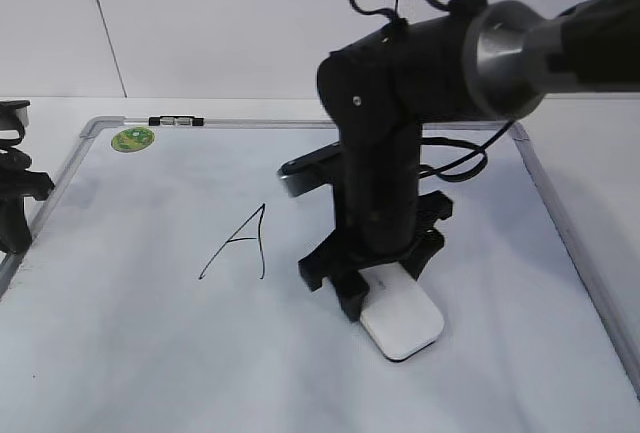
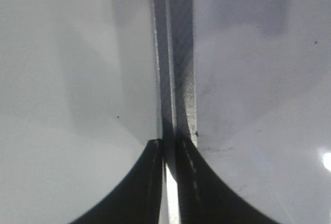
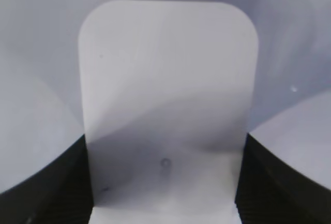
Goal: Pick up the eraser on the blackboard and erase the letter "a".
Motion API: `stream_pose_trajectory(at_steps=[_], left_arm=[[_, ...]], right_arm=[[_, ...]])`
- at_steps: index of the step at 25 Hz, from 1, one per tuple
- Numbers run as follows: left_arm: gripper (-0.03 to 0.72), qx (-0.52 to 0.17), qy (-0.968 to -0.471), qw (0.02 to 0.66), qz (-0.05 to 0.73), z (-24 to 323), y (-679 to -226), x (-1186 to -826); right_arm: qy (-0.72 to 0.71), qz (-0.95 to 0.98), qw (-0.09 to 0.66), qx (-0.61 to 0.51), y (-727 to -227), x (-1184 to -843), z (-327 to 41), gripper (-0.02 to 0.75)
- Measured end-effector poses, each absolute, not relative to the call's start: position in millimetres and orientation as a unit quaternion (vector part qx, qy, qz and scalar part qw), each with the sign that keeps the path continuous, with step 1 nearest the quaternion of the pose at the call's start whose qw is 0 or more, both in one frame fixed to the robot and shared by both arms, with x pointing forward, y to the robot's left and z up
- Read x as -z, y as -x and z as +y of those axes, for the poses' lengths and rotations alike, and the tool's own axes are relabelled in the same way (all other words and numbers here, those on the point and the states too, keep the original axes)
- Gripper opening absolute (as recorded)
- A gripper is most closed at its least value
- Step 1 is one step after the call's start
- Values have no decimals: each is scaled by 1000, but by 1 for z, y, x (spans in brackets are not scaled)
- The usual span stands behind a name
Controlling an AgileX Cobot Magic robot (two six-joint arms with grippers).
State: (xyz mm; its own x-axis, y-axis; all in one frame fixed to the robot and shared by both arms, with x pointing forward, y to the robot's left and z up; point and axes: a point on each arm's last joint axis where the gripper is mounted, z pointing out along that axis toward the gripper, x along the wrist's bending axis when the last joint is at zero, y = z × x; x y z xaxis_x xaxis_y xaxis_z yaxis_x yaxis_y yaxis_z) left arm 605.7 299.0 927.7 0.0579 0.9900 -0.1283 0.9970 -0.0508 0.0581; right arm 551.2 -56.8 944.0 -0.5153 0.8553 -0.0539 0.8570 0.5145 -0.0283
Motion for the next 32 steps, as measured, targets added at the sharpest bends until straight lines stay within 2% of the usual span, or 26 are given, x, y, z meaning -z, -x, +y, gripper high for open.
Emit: stream_pose_trajectory(at_steps=[7,12,19,27,32], left_arm=[[61,27,-724,65,686,299,-606,-928],[61,27,-724,65,686,299,-606,-928],[62,27,-724,65,686,299,-606,-928],[64,27,-724,65,686,299,-606,-928],[65,27,-724,65,686,299,-606,-928]], right_arm=[[-549,835,25,37,-584,-945,-107,559],[-561,827,21,38,-588,-945,-116,559],[-519,853,31,49,-573,-945,-92,559],[-435,899,19,46,-525,-945,-31,559],[-422,905,20,49,-518,-945,-25,559]])
